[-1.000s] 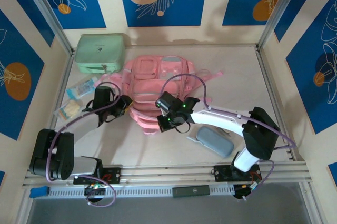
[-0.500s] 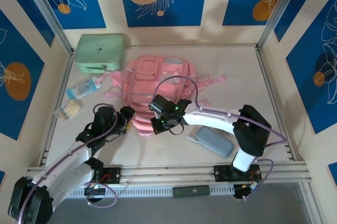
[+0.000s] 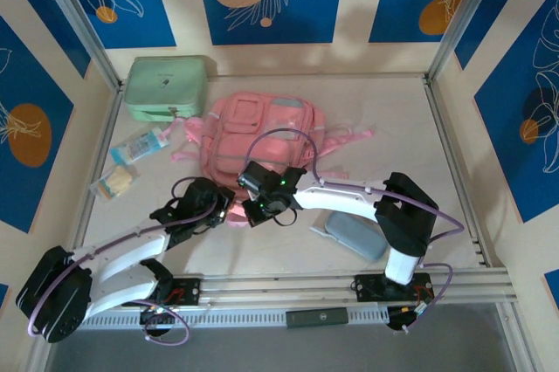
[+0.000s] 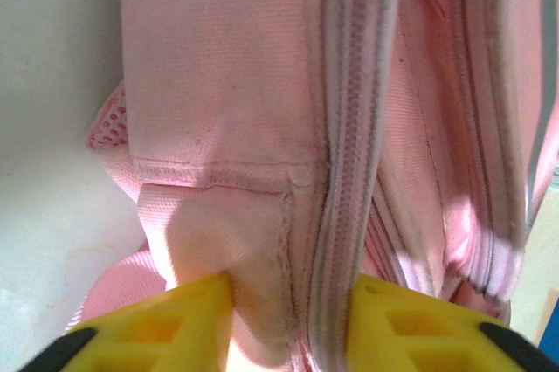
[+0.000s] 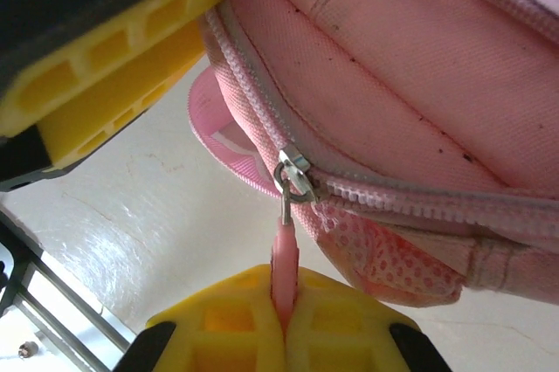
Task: Pack the student bag
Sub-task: Zip the student bag at the center of the table.
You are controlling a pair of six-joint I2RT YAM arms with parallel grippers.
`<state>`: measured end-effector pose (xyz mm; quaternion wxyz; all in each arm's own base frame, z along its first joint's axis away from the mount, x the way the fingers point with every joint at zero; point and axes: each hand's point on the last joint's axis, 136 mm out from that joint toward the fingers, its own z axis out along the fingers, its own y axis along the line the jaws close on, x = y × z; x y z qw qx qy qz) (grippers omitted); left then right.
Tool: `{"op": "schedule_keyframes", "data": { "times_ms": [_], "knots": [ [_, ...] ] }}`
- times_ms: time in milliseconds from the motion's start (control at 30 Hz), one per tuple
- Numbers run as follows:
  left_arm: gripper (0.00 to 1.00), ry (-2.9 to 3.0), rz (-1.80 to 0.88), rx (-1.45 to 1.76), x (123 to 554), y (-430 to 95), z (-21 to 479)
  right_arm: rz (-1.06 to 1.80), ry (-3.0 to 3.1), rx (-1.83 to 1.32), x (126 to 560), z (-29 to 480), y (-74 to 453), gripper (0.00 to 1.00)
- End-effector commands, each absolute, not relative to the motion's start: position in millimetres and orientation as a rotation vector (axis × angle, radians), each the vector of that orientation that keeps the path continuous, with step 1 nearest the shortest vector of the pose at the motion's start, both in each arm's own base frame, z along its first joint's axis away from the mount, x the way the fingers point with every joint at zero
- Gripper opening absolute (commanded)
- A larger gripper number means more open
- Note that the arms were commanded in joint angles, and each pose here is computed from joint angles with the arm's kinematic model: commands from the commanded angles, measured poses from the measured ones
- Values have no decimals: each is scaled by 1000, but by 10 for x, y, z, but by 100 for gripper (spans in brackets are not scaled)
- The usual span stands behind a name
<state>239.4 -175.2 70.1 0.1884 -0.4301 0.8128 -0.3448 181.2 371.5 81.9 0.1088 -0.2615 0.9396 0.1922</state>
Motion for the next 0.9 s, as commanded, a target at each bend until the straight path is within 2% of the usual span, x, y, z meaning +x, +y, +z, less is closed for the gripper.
{"op": "schedule_keyframes", "data": {
  "times_ms": [0, 67, 167, 267, 467, 633, 867],
  "knots": [
    [32, 2228, -919, -1224, 2522, -1697, 744, 575, 2731, -841, 1736, 922, 3742, 0],
    [26, 2241, -905, -1209, 2524, -1692, 707, 539, 2735, -836, 1760, 906, 3677, 0],
    [10, 2256, -841, -1208, 2501, -1584, 654, 483, 2744, -832, 1782, 894, 3579, 0],
    [0, 2252, -808, -1197, 2493, -1460, 658, 413, 2739, -836, 1801, 899, 3433, 0],
    [0, 2287, -832, -1180, 2521, -1148, 705, 345, 2727, -826, 1862, 833, 2979, 0],
    [0, 2329, -752, -1092, 2547, -855, 831, 334, 2747, -652, 2184, 897, 2586, 0],
    [0, 2311, -676, -1028, 2611, -611, 1080, 280, 2678, -659, 2362, 1064, 2621, 0]
  ]
}}
